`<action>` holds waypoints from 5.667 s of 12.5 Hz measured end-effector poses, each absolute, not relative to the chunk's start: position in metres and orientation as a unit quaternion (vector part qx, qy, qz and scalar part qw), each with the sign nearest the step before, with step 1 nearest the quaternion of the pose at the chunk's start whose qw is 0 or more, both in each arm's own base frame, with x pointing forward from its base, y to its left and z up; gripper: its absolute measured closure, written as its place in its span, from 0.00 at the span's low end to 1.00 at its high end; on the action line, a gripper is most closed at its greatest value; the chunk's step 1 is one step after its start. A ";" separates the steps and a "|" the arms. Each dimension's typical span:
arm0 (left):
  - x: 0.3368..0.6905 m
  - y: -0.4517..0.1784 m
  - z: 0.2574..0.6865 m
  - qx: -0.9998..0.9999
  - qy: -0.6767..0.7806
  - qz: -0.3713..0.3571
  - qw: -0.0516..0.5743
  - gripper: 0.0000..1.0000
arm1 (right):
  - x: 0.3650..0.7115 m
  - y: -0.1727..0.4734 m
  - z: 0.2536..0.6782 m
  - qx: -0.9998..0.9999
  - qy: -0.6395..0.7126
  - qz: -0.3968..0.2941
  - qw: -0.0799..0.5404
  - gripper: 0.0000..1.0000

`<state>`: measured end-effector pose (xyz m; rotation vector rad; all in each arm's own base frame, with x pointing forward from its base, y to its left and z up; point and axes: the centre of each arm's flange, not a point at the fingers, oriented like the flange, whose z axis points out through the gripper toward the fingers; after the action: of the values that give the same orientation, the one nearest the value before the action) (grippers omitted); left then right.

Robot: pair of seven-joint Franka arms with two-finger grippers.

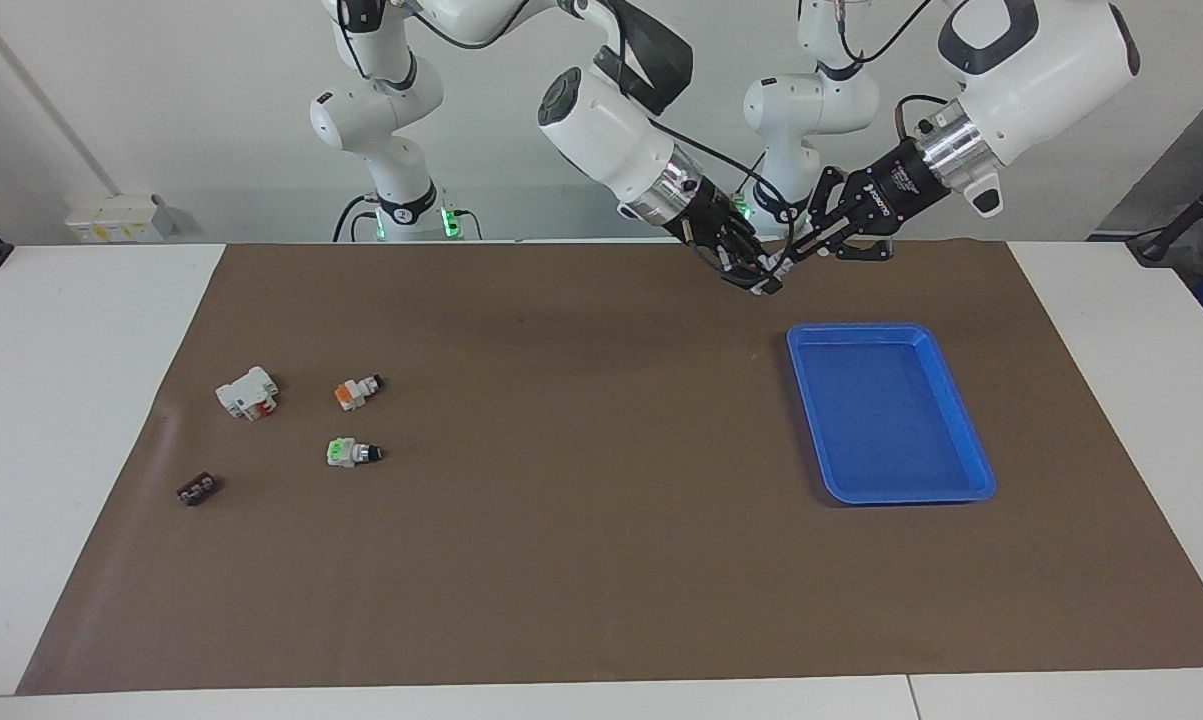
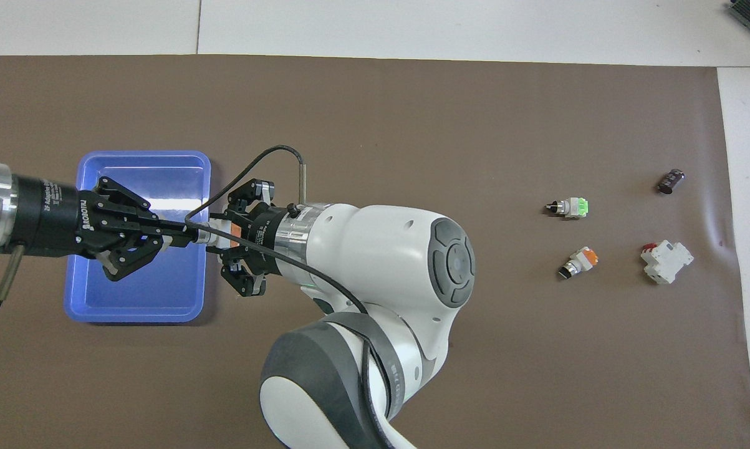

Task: Turn and place switch with both arms

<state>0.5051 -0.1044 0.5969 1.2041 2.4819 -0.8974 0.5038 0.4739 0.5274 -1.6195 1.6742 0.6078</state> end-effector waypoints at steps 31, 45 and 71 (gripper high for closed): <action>0.479 0.027 0.500 0.911 0.408 -0.032 0.051 0.89 | 0.568 0.167 0.543 -0.973 0.217 -0.055 0.057 0.00; 0.473 0.043 0.392 0.999 0.039 -0.003 0.024 0.89 | 0.542 0.001 0.632 -0.996 0.088 -0.007 -0.006 0.00; 0.530 0.000 0.632 1.000 0.004 -0.016 -0.003 0.00 | 0.522 0.006 0.641 -1.000 0.022 0.014 -0.007 0.00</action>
<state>0.5304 0.0004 0.6319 3.1477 0.0139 -0.0497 0.5222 0.0058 0.6410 -3.1538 0.0685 0.0442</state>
